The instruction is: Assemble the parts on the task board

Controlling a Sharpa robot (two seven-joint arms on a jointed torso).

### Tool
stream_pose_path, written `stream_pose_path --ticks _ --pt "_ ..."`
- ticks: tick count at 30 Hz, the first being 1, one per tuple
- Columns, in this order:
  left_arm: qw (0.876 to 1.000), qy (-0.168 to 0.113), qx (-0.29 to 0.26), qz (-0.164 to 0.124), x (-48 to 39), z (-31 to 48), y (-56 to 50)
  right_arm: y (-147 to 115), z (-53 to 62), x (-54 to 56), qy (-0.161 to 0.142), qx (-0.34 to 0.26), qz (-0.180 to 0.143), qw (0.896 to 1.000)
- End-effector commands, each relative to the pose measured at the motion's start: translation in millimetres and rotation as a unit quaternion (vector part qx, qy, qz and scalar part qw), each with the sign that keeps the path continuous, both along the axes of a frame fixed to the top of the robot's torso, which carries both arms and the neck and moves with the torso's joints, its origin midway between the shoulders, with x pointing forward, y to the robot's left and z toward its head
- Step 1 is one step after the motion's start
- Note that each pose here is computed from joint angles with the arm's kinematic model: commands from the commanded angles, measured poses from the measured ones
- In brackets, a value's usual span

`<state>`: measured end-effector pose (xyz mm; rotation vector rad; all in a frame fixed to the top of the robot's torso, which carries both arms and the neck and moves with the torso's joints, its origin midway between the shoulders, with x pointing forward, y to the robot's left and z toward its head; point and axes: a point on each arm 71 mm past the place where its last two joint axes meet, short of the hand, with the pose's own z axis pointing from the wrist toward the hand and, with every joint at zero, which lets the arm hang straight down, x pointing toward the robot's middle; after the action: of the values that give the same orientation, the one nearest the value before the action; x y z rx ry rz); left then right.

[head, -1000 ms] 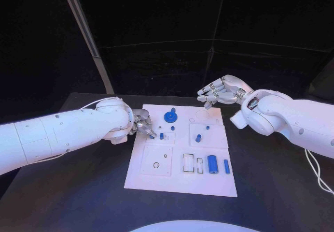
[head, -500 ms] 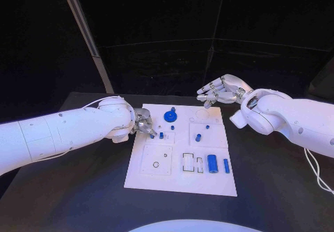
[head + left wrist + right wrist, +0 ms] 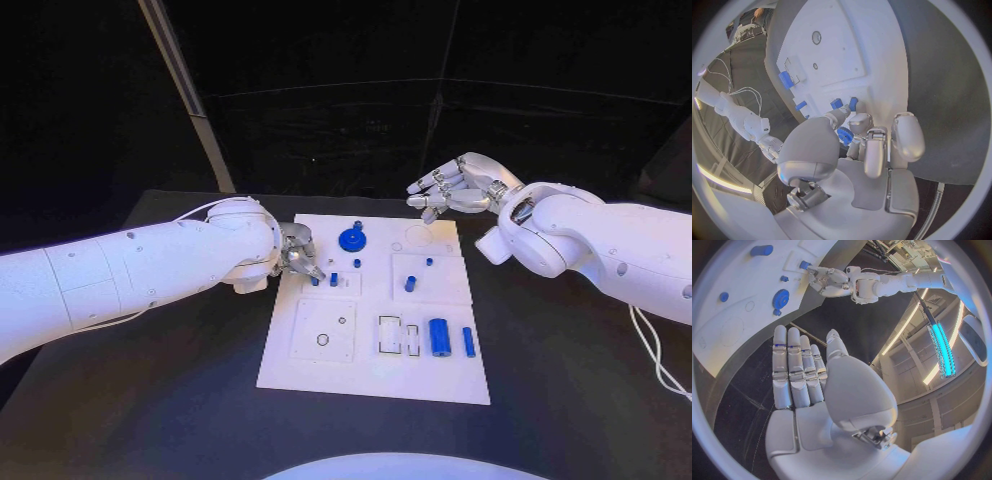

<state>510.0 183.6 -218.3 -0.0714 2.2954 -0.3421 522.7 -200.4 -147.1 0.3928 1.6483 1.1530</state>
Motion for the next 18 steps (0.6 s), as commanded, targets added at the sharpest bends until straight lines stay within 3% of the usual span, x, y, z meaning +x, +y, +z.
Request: stream_pose_path --ticks 1,18 --pt "1.0 0.022 0.005 -0.008 -3.5 -5.2 -1.9 1.4 1.4 -0.4 -0.002 0.001 0.007 1.0" --pt "0.999 0.005 -0.027 0.028 -0.6 -2.5 4.5 1.0 1.3 0.0 -0.002 0.001 0.006 1.0"
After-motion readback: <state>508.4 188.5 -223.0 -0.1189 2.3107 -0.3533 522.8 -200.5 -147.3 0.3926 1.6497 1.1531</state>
